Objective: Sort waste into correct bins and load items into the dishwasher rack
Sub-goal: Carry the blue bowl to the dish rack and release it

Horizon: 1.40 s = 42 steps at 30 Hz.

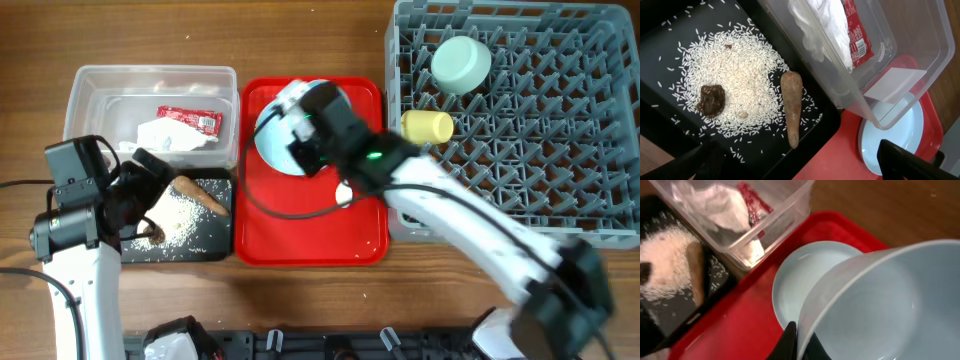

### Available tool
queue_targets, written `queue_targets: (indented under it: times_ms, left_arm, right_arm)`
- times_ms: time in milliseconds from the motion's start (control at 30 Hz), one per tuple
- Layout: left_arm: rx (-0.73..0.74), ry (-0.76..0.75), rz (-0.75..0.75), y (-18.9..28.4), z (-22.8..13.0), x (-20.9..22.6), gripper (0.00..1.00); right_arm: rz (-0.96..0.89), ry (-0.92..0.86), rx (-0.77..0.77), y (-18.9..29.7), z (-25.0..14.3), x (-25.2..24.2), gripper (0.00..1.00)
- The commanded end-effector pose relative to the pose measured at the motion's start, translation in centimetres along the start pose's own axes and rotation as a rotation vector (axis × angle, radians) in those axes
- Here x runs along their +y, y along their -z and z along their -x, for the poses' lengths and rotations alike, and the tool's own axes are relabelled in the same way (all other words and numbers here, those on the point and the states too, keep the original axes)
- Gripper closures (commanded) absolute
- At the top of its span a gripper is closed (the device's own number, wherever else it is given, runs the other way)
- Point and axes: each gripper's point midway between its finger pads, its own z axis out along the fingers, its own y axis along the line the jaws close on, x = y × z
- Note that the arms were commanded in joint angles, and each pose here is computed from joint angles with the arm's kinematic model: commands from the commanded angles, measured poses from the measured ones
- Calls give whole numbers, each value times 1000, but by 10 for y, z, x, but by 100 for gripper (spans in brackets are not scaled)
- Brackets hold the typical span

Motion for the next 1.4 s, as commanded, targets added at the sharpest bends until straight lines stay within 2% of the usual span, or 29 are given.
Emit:
queue_targets:
  times_ms: [0,67,133,267,433,600,767,967,1000,1100,1300,1367]
  left_arm:
    - [-2,3,-5,1,1,0,0]
    - [-2,3,-5,1,1,0,0]
    - [-2,3,-5,1,1,0,0]
    - [-2,3,-6,1,1,0,0]
    - [-2,3,-5,1,1,0,0]
    - [-2,3,-6,1,1,0,0]
    - [-2,3,-6,1,1,0,0]
    - [-2,3,-6,1,1,0,0]
    - [-2,3,-6,1,1,0,0]
    - [-2,3,-5,1,1,0,0]
    - [-2,3,-6,1,1,0,0]
    - [-2,3,-6,1,1,0,0]
  right_arm:
    - [100,-200,-113,73,22,-31,96]
    - [123,-280,-126,102,15,-60,96]
    - [159,-373,-113,128,-9,-106,96]
    - [232,-427,-89,147,-51,-146,96]
    - [467,-553,-309,184,-67,-183,96]
    - [499,-712,-273,153,-115,-222,96]
    - [607,-801,-299,122,-134,-233,96]
    - [645,-851,-322,123,-131,-234,96]
    - [637,-863,-302,121,-133,-234,96]
    - [526,-870,-116,105,-165,-234,96]
    - [192,-1042,296,93,-244,-253,76]
    - [151,-1078,319,97,-251,-259,68]
